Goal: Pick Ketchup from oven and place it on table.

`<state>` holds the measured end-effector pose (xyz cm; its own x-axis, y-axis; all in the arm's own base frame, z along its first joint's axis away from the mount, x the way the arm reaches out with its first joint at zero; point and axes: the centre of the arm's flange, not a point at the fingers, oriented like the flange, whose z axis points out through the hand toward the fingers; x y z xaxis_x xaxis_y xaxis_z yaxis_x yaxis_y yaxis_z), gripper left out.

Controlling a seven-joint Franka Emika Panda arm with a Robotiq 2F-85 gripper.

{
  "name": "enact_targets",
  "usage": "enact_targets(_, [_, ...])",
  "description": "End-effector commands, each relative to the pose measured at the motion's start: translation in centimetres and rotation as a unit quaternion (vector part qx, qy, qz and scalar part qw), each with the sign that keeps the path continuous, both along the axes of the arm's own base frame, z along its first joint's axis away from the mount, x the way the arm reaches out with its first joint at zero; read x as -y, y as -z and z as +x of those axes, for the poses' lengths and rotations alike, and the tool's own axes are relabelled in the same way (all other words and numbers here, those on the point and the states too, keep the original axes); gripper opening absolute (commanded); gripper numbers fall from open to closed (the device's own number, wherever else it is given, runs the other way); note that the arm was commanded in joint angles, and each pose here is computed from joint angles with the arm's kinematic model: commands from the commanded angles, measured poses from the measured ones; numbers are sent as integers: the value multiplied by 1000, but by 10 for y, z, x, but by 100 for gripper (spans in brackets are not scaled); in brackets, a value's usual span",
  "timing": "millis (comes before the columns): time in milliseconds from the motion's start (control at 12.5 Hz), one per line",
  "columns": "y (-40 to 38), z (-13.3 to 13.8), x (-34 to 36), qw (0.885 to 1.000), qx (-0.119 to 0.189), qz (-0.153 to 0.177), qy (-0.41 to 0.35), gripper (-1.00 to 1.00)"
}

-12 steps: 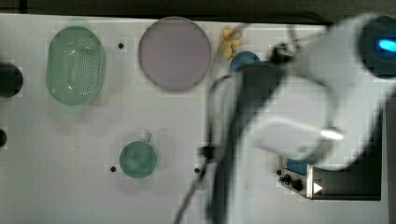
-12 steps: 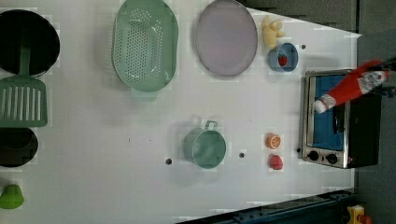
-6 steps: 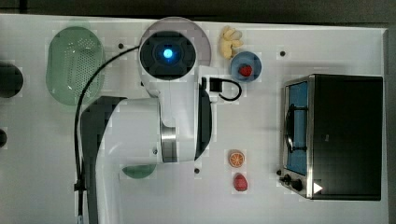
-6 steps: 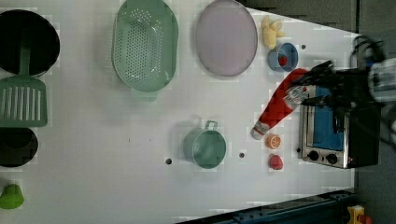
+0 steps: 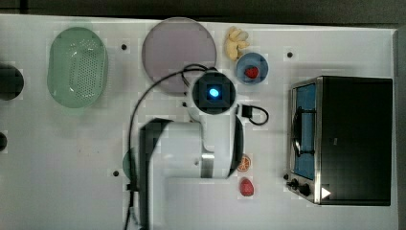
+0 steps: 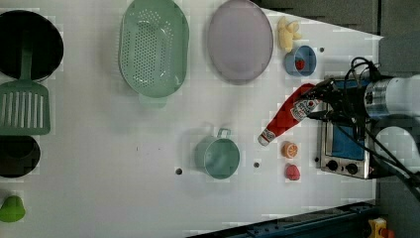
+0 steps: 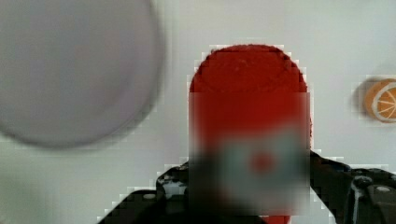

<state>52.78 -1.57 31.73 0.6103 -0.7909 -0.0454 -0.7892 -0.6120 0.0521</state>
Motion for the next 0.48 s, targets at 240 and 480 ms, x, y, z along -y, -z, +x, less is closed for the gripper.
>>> enact_targets(240, [95, -9, 11, 1000, -8, -12, 3, 20])
enact_targets(480, [127, -12, 13, 1000, -8, -19, 2, 59])
